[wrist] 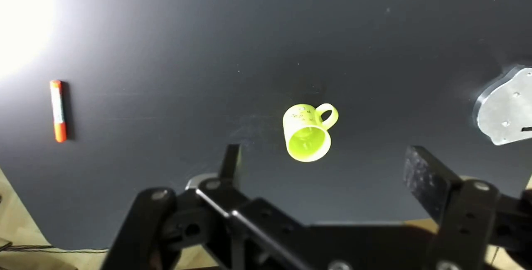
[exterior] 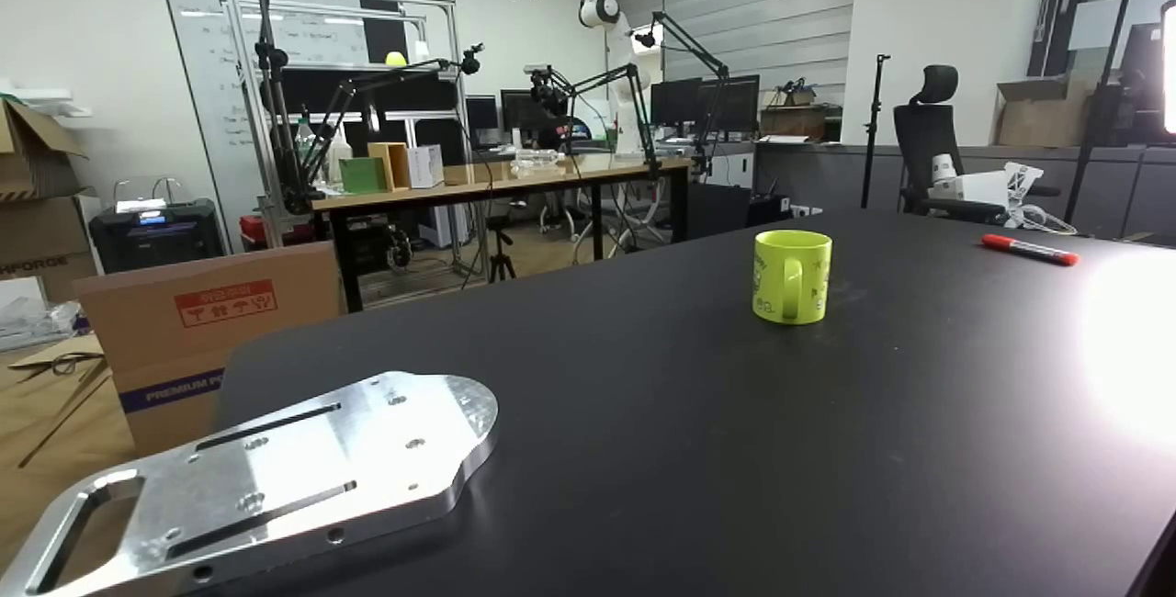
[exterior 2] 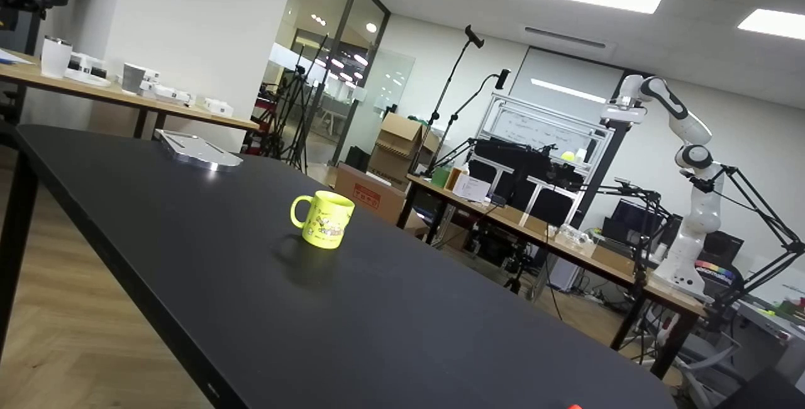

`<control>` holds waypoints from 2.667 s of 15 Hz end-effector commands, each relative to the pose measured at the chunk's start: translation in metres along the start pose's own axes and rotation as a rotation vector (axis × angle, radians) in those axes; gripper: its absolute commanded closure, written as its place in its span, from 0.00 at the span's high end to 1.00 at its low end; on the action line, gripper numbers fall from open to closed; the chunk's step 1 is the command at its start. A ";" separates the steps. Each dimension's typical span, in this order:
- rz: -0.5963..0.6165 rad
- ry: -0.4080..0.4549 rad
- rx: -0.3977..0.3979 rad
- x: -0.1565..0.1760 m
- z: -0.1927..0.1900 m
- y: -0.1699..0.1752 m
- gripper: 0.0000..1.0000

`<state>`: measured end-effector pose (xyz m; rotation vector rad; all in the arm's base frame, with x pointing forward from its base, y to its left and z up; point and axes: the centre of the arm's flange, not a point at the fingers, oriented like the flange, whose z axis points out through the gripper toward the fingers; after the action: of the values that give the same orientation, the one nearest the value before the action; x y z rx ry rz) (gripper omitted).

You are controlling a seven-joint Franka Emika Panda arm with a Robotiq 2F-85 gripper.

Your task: Put the marker in the cup

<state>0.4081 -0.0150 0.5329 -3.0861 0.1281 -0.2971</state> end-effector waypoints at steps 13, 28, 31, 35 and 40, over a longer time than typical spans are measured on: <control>0.106 -0.034 0.006 0.017 0.015 0.087 1.00; 0.332 0.088 -0.098 0.088 0.109 0.314 1.00; 0.356 0.069 -0.133 0.094 0.143 0.337 1.00; 0.377 0.042 -0.155 0.078 0.163 0.340 1.00; 0.395 0.038 -0.167 0.082 0.171 0.348 1.00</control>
<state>0.4943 -0.3635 0.3650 -3.1163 0.7883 -0.3399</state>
